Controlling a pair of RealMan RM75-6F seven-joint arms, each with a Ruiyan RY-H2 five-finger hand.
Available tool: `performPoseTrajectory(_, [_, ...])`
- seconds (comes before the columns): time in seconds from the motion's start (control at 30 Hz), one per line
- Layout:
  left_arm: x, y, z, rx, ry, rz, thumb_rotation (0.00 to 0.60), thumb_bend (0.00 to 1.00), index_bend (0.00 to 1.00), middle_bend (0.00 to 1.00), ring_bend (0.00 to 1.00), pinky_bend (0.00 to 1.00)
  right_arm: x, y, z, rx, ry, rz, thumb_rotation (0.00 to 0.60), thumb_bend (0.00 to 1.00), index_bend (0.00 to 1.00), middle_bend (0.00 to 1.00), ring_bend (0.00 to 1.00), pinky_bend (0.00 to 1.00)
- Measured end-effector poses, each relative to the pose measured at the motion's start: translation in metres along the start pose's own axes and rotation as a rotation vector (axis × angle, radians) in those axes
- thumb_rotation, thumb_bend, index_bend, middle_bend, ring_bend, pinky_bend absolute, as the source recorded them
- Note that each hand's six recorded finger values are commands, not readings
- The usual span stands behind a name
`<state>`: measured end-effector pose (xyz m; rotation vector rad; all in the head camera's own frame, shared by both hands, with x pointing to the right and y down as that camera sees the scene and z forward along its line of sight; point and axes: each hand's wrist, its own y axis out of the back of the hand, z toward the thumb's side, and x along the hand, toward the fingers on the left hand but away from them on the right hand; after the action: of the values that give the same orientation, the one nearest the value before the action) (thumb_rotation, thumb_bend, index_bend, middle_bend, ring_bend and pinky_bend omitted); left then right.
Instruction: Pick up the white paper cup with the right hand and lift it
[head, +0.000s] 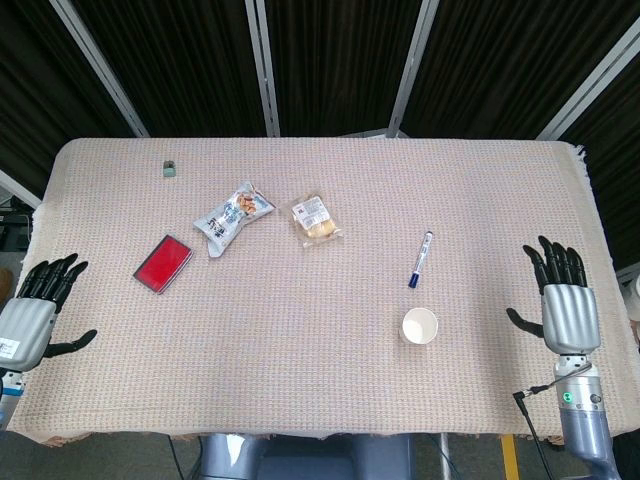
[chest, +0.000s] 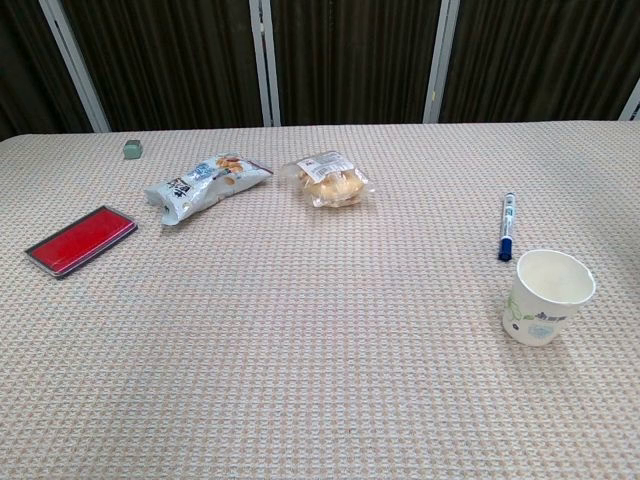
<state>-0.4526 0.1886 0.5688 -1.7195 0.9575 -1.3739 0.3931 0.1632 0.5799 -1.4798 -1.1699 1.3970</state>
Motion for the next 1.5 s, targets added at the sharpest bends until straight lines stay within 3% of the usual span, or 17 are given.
performPoseTrajectory(0.2, [0.000,0.000,0.000,0.000,0.000,0.000,0.600,0.14,0.00,0.00,0.00,0.00,0.000,-0.001,-0.001,0.009,-0.005,0.013,0.600,0.03,0.04,0.00,0.00,0.00])
performPoseTrajectory(0.87, [0.003,0.000,0.001,0.001,-0.002,-0.004,0.600,0.13,0.00,0.00,0.00,0.00,0.007,0.012,0.021,-0.055,0.028,0.056,0.600,0.03,0.04,0.00,0.00,0.00])
performPoseTrajectory(0.97, [0.002,0.000,0.001,0.003,-0.003,-0.003,0.600,0.13,0.00,0.00,0.00,0.00,0.013,0.013,0.032,-0.090,0.049,0.107,0.600,0.00,0.04,0.00,0.00,0.00])
performPoseTrajectory(1.17, [0.002,0.000,0.001,0.005,-0.001,-0.003,0.600,0.13,0.00,0.00,0.00,0.00,0.028,0.016,0.067,-0.165,0.119,0.280,0.600,0.00,0.04,0.00,0.00,0.00])
performPoseTrajectory(1.5, [0.001,0.000,0.000,0.005,-0.001,-0.003,0.600,0.13,0.00,0.00,0.00,0.00,0.029,-0.020,0.089,-0.136,0.127,0.494,0.600,0.00,0.07,0.00,0.00,0.00])
